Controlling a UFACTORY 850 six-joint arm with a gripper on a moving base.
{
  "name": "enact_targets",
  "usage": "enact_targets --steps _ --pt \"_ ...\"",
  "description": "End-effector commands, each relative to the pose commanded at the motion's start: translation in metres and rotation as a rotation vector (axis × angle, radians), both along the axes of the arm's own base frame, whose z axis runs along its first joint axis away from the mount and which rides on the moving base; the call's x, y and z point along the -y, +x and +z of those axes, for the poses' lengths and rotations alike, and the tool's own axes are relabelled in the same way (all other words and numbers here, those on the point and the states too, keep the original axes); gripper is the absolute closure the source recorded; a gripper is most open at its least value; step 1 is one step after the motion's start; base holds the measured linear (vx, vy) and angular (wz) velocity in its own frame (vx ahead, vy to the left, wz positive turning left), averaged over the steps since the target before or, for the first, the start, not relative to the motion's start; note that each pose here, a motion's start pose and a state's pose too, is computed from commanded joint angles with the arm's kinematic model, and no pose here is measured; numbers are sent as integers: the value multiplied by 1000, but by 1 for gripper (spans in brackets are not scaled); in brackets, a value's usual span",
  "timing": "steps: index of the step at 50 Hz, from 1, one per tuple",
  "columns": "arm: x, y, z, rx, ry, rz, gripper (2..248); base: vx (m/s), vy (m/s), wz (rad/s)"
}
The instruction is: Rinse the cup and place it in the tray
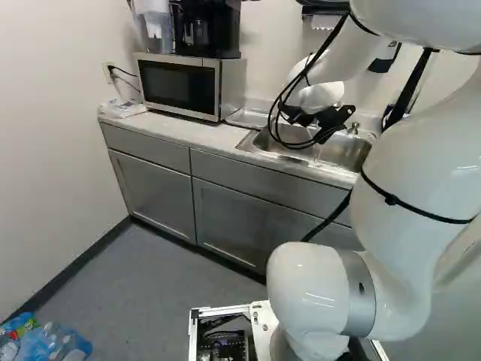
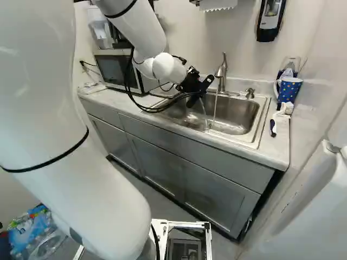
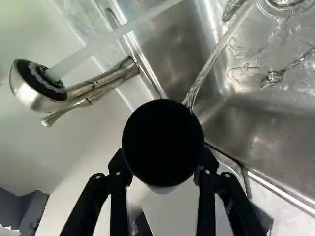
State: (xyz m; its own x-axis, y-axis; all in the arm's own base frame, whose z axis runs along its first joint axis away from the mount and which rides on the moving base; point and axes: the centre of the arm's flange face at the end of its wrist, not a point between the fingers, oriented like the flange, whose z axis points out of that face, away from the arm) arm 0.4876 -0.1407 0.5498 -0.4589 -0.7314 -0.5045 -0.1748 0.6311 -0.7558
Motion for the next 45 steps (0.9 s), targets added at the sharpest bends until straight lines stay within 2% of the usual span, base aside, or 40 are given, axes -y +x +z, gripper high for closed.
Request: enact_targets --steps 29,35,45 --pt "0 0 0 -1 -2 1 124 0 0 0" --pt "0 0 0 -10 -35 17 124 0 0 0" --pt "0 0 0 -36 -120 57 124 0 0 0"
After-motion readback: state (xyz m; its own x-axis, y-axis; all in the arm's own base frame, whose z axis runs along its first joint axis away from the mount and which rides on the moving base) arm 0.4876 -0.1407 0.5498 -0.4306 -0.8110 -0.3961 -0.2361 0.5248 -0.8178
